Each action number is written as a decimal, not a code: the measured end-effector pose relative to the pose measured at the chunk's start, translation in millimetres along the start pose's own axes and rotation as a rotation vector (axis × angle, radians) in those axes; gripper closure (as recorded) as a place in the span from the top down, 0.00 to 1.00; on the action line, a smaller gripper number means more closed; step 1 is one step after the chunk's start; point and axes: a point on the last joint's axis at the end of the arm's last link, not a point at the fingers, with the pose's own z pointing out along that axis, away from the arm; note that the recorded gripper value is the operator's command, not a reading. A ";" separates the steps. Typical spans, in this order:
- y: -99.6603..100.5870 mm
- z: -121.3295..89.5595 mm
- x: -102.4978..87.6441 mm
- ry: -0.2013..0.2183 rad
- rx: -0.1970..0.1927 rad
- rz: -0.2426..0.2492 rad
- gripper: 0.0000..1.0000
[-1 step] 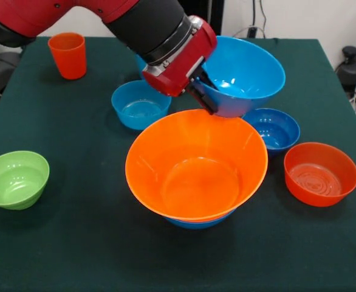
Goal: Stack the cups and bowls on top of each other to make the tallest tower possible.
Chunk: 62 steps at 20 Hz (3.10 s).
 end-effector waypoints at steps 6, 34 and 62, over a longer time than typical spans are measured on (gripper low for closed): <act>-10.4 -6.1 -3.4 -0.014 0.015 -0.026 0.00; -54.3 8.2 -26.2 -0.033 -0.086 -0.116 0.00; -87.9 -15.3 -49.2 -0.046 -0.059 -0.109 0.00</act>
